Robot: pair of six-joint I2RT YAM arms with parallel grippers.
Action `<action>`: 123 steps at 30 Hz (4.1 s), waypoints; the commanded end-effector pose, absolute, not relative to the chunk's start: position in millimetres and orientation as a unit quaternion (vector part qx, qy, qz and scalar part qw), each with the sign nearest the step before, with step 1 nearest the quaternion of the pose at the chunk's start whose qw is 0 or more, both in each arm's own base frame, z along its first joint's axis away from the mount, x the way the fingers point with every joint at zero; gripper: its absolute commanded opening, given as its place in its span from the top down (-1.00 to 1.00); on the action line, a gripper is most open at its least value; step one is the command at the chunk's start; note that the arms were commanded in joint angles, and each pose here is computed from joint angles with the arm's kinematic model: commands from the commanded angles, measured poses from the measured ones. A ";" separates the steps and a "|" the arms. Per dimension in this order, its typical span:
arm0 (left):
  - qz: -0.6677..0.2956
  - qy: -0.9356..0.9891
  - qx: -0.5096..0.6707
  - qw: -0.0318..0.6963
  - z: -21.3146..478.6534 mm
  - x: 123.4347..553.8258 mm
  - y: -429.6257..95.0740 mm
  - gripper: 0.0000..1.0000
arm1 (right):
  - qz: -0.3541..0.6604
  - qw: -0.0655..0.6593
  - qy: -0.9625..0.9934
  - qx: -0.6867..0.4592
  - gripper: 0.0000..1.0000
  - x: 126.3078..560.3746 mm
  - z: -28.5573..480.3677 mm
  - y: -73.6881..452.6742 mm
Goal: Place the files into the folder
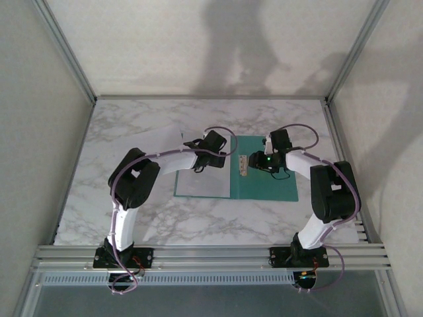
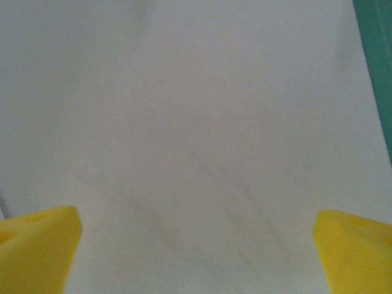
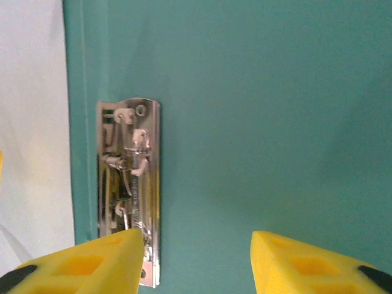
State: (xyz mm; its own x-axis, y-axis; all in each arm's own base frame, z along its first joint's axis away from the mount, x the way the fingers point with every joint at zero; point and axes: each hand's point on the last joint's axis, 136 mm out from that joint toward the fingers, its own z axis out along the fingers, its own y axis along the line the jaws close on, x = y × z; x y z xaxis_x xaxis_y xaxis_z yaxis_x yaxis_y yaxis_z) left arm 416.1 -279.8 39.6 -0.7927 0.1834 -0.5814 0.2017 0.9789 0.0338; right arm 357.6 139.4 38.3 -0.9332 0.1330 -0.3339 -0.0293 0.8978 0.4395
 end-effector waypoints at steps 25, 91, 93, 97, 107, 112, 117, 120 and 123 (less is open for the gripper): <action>-0.019 0.953 0.151 0.263 -2.9 400.7 -285.9 -0.88 | 0.198 0.171 0.960 0.095 0.01 351.7 20.4 114.1; -0.023 0.940 0.242 0.238 5.0 386.4 -268.6 -0.83 | 0.199 0.163 0.961 0.100 0.01 348.5 17.5 113.9; -0.018 0.941 0.234 0.242 6.4 388.9 -265.9 -0.83 | 0.199 0.162 0.961 0.100 0.01 348.1 17.2 114.1; -0.010 0.943 0.219 0.249 9.3 393.4 -260.7 -0.83 | 0.200 0.162 0.961 0.100 0.01 348.2 17.7 114.4; -0.004 0.947 0.208 0.245 8.9 394.3 -250.9 -0.83 | 0.201 0.161 0.961 0.102 0.01 346.7 16.4 114.2; -0.013 0.947 0.204 0.248 12.3 395.1 -251.4 -0.83 | 0.204 0.162 0.960 0.101 0.01 347.2 17.8 115.4; -0.008 0.948 0.194 0.251 12.3 398.1 -249.3 -0.83 | 0.206 0.160 0.960 0.101 0.01 346.7 17.1 116.0; -0.008 0.950 0.189 0.248 11.7 398.9 -246.6 -0.83 | 0.204 0.160 0.961 0.100 0.01 346.1 17.7 115.6; -0.018 0.949 0.195 0.246 11.4 396.8 -249.9 -0.83 | 0.205 0.160 0.960 0.100 0.00 346.7 17.8 115.5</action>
State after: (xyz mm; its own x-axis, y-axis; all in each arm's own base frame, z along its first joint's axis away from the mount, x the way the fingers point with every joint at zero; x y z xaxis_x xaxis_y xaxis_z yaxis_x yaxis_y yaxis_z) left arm 410.3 -272.4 22.1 -0.7628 0.3467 -0.5458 0.3979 0.9170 0.0264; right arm 355.3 123.1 26.9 -0.9236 0.2444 -0.2954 0.0935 0.8909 0.4445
